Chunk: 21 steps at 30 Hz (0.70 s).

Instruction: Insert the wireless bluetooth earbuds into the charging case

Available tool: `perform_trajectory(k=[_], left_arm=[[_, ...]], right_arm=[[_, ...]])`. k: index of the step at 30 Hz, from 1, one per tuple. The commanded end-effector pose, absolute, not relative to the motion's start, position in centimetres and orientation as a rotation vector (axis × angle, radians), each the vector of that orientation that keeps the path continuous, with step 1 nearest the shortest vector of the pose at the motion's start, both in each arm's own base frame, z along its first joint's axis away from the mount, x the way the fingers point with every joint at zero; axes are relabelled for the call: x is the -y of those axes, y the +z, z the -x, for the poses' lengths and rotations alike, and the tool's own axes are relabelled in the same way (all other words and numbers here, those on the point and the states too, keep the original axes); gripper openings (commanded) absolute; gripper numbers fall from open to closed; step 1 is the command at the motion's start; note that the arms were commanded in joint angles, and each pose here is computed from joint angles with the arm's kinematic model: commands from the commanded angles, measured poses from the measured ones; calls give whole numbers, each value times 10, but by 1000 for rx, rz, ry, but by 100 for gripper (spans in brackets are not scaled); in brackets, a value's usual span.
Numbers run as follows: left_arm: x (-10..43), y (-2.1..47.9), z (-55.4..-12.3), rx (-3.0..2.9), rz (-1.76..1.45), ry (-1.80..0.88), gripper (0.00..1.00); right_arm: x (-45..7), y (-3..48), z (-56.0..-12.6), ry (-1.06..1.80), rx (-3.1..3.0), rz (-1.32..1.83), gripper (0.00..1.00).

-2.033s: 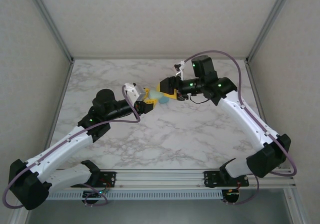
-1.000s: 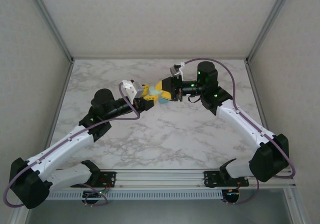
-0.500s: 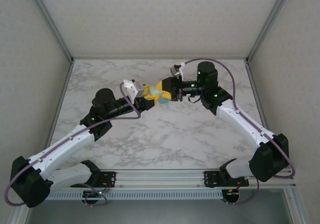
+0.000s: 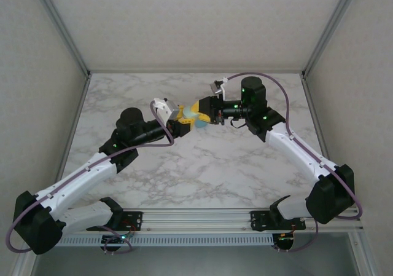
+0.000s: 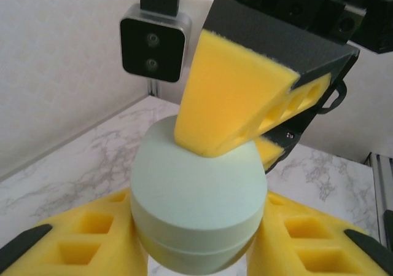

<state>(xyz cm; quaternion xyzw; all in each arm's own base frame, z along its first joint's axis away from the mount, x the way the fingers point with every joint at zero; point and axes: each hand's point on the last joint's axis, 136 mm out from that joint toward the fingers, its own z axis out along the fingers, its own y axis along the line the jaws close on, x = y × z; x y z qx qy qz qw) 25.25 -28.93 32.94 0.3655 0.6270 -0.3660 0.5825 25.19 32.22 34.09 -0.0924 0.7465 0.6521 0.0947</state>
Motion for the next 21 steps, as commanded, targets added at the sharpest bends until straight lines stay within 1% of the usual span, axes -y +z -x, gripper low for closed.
perform_trajectory(k=[1, 4, 6, 9, 12, 14, 17, 20, 21], left_arm=[[291, 344, -255, -1442, -843, -838, 46], [291, 341, -255, -1454, -849, -839, 52], [292, 339, -255, -1456, -856, -836, 51], [290, 338, -256, -1466, -852, -826, 55], [289, 337, -255, -1468, -855, -813, 56], [286, 340, -255, -1463, -843, -801, 59], [277, 343, -261, -1476, -788, -756, 61], [264, 347, -267, -1477, -701, -709, 63], [259, 349, -270, -1480, -658, -693, 64]], right_arm=[[-325, 327, -254, 1879, -2223, 259, 14], [-322, 326, -258, 1856, -2216, 223, 13], [-318, 325, -262, 1838, -2214, 192, 13], [-314, 325, -266, 1823, -2203, 162, 12], [-308, 323, -269, 1801, -2201, 131, 11], [-301, 315, -275, 1755, -2213, 91, 11], [-285, 290, -288, 1623, -2245, -8, 12], [-267, 245, -300, 1450, -2314, -114, 13], [-263, 228, -303, 1403, -2345, -145, 13]])
